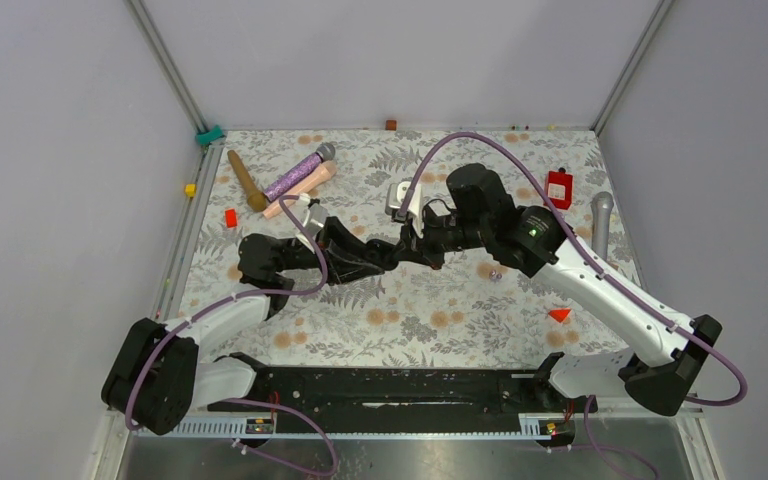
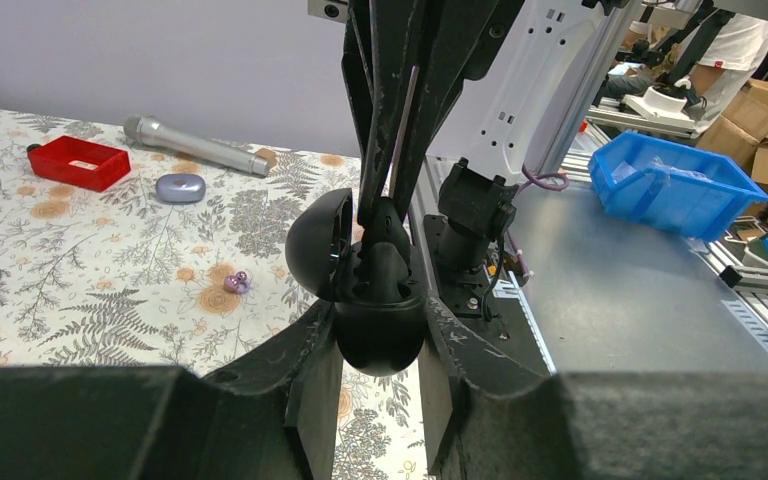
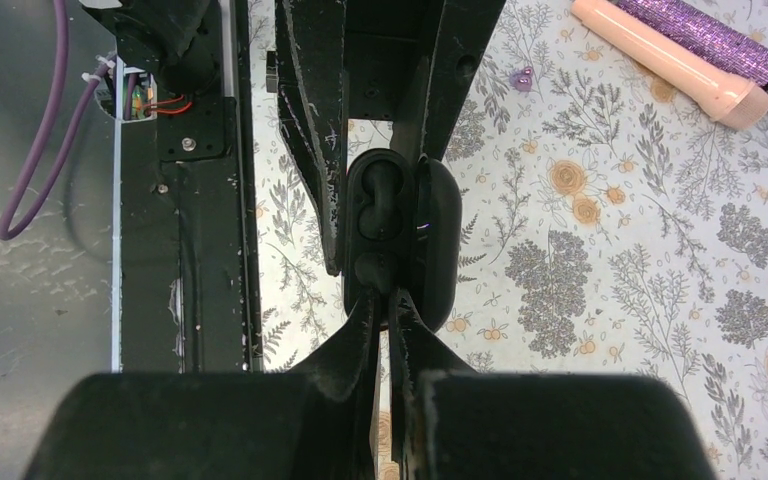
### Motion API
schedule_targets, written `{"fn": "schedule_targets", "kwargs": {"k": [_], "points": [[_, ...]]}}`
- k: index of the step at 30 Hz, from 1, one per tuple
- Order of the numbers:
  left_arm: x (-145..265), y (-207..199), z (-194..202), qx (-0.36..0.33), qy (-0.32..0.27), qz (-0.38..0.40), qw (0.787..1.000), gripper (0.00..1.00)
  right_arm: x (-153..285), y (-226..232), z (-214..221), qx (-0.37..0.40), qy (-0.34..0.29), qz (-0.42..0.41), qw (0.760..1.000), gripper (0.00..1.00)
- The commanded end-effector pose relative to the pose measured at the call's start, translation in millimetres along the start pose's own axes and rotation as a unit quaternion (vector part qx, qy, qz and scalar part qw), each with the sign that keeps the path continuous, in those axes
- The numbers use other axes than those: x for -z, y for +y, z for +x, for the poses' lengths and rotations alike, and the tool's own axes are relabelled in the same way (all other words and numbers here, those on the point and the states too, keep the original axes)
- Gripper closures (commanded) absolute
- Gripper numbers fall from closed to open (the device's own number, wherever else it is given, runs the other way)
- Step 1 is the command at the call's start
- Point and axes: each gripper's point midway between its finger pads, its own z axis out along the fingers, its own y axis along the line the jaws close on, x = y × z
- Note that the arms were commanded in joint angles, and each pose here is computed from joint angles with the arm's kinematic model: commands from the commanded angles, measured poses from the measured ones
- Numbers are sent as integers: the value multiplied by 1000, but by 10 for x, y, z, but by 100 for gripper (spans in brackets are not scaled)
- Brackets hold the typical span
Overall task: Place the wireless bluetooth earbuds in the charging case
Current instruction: Place the earbud in the charging case, then close the charging case.
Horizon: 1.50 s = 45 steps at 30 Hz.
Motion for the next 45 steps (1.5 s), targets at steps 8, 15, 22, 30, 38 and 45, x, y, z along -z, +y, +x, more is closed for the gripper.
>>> {"fn": "schedule_targets", "kwargs": {"k": [8, 15, 22, 30, 38, 45], "points": [[-64, -92, -271, -62, -24, 22, 998, 100, -98, 70, -28, -6, -8, -24, 1000, 99], [-53, -91, -288, -67, -26, 20, 997, 100, -41, 83, -46, 5, -7, -23, 1000, 77], [-50, -84, -278, -65, -24, 20, 997, 100, 222, 175, -244, 25, -23, -22, 999, 56], [-49, -87, -271, -64, -22, 21, 997, 100, 456, 118, -411, 29, -49, 8, 998, 50], [-54, -96, -270, -62, -23, 24, 998, 100, 257, -377, -271, -16, -51, 115, 992, 48], [-49, -115, -268, -64, -23, 27, 997, 100, 77, -499, -183, -43, -44, 126, 990, 48]]}}
